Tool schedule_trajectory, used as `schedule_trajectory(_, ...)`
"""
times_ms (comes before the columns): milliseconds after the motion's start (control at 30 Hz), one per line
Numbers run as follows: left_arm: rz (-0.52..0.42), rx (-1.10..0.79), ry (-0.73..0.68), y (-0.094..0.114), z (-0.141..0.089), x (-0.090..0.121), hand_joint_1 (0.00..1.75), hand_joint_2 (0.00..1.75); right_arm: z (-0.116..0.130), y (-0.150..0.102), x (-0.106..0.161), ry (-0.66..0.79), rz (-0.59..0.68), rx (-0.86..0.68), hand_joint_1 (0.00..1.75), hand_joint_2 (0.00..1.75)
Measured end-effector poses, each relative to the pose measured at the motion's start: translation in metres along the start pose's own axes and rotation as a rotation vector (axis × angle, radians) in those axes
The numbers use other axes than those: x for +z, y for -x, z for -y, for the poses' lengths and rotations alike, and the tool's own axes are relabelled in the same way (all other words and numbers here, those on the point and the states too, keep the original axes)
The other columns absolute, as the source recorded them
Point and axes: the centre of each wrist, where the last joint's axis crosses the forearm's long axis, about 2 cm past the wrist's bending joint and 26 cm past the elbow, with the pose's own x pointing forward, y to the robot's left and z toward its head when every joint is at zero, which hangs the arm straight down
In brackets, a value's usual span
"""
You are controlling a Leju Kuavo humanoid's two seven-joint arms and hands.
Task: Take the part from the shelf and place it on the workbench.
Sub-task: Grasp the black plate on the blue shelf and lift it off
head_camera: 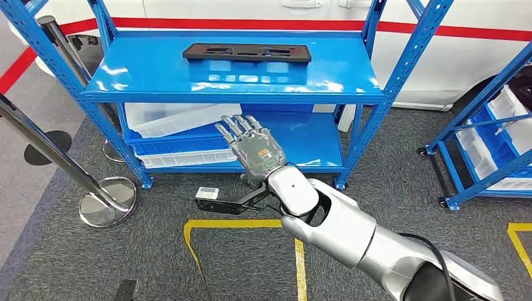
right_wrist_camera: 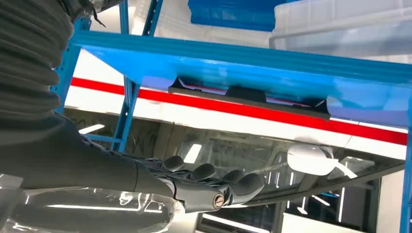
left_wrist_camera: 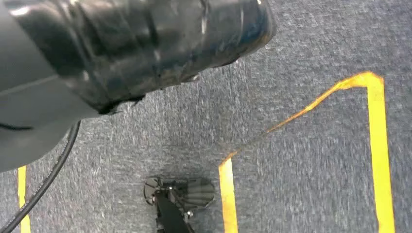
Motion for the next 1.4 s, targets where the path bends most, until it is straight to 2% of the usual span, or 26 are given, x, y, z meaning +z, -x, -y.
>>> schedule_trajectory(400, -0.001, -0.013, 0.016, -0.002, 0.003, -0.001, 0.00, 0.00, 0.010, 0.002, -0.012, 0.028, 0.005, 0.038, 0.00, 1.75)
schedule_trajectory(1400, -0.001, -0.016, 0.026, -0.002, 0.004, -0.001, 0.00, 0.00, 0.007, 0.003, -0.019, 0.015, -0.005, 0.053, 0.00, 1.75)
